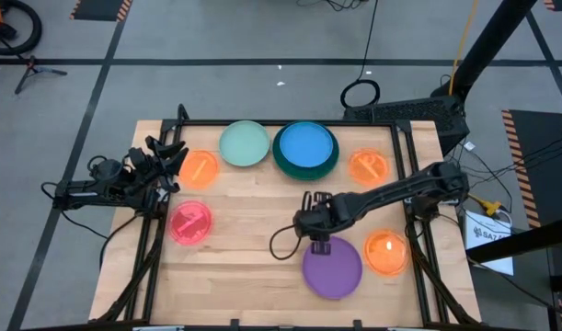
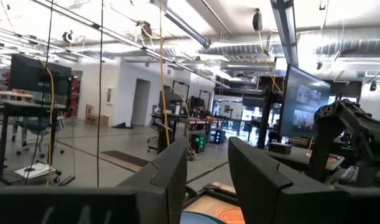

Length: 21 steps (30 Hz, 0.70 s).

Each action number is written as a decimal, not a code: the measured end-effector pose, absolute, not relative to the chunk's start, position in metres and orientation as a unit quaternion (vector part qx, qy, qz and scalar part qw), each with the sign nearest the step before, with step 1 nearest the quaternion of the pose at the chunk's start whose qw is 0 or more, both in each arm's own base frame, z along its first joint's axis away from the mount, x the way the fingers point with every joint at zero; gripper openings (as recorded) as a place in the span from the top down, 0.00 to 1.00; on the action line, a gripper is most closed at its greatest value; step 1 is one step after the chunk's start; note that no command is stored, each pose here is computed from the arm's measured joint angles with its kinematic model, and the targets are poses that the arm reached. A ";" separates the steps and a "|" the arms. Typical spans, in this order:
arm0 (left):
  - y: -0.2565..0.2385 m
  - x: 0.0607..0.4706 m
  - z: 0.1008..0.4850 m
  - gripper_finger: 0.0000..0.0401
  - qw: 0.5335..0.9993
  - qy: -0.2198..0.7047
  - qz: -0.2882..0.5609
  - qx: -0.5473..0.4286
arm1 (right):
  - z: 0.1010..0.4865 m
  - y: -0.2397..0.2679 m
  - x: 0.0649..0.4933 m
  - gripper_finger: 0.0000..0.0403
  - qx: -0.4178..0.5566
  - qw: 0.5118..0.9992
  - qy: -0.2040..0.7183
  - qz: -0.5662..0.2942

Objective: Stack plastic plates
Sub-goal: Stack the violet plate on the blue plate

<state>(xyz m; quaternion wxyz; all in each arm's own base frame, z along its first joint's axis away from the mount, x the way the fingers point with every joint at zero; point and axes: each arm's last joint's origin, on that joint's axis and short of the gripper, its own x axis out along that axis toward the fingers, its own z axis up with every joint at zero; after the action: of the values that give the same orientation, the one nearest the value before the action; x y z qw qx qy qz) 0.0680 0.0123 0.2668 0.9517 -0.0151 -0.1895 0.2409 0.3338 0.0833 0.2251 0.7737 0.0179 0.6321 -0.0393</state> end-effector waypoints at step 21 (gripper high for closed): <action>0.012 0.068 0.267 0.70 0.952 -0.190 0.240 -0.018 | 0.172 0.094 0.342 0.55 0.043 0.694 0.718 -0.013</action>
<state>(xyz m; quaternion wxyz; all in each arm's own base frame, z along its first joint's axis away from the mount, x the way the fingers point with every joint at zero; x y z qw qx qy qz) 0.0680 0.0123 0.2668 0.9517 -0.0176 -0.1902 0.2404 0.3422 0.0939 0.1721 0.6942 0.0427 0.7184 -0.0134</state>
